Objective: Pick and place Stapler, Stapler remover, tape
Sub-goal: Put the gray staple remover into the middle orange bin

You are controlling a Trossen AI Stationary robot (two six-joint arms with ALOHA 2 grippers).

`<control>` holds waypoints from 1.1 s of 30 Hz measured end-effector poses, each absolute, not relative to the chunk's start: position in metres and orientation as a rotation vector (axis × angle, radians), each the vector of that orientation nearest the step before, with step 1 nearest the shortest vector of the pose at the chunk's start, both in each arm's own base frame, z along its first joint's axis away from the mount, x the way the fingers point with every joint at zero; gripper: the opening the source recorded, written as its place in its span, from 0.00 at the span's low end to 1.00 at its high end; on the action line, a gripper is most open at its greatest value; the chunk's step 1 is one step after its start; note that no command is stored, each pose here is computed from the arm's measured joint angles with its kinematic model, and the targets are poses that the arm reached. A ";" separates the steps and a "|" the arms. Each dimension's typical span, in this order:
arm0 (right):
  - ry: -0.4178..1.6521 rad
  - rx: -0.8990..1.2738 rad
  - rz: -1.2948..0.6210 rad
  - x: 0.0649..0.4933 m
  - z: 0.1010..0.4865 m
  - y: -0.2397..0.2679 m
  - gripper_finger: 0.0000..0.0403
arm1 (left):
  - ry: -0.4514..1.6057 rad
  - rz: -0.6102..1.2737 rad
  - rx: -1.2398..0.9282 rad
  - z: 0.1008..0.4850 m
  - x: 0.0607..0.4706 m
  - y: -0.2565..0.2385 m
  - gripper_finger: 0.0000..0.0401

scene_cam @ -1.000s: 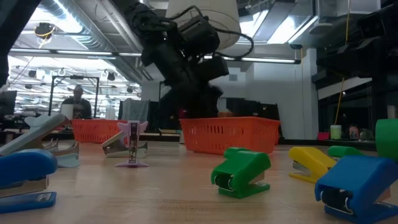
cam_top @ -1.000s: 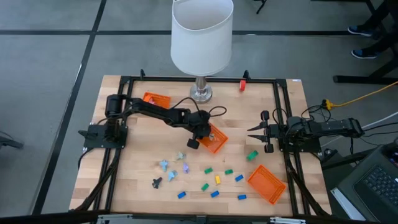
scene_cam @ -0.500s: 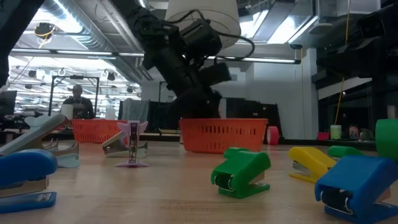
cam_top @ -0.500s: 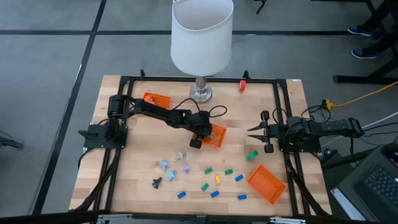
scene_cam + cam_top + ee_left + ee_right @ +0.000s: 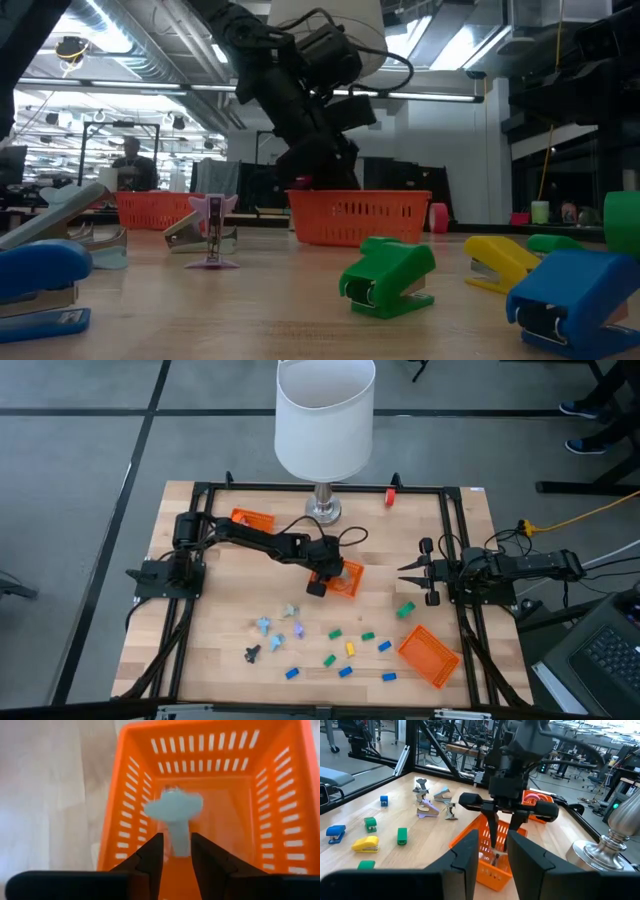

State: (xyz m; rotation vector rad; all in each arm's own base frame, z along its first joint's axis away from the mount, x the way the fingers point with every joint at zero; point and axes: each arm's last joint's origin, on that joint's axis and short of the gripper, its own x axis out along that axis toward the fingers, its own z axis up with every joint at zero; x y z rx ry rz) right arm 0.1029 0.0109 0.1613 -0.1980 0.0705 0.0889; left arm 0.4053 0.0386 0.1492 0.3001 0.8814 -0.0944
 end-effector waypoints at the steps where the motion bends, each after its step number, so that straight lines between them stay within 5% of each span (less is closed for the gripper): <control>1: 0.071 -0.198 0.089 0.103 0.161 0.011 0.26 | 0.886 -0.096 0.300 0.149 0.405 0.039 0.25; 25: 0.071 -0.198 0.089 0.103 0.161 0.011 0.26 | 0.945 0.105 0.120 0.260 0.355 0.018 0.37; 33: 0.071 -0.198 0.089 0.103 0.161 0.011 0.26 | 1.058 0.127 0.019 0.264 0.333 -0.001 0.37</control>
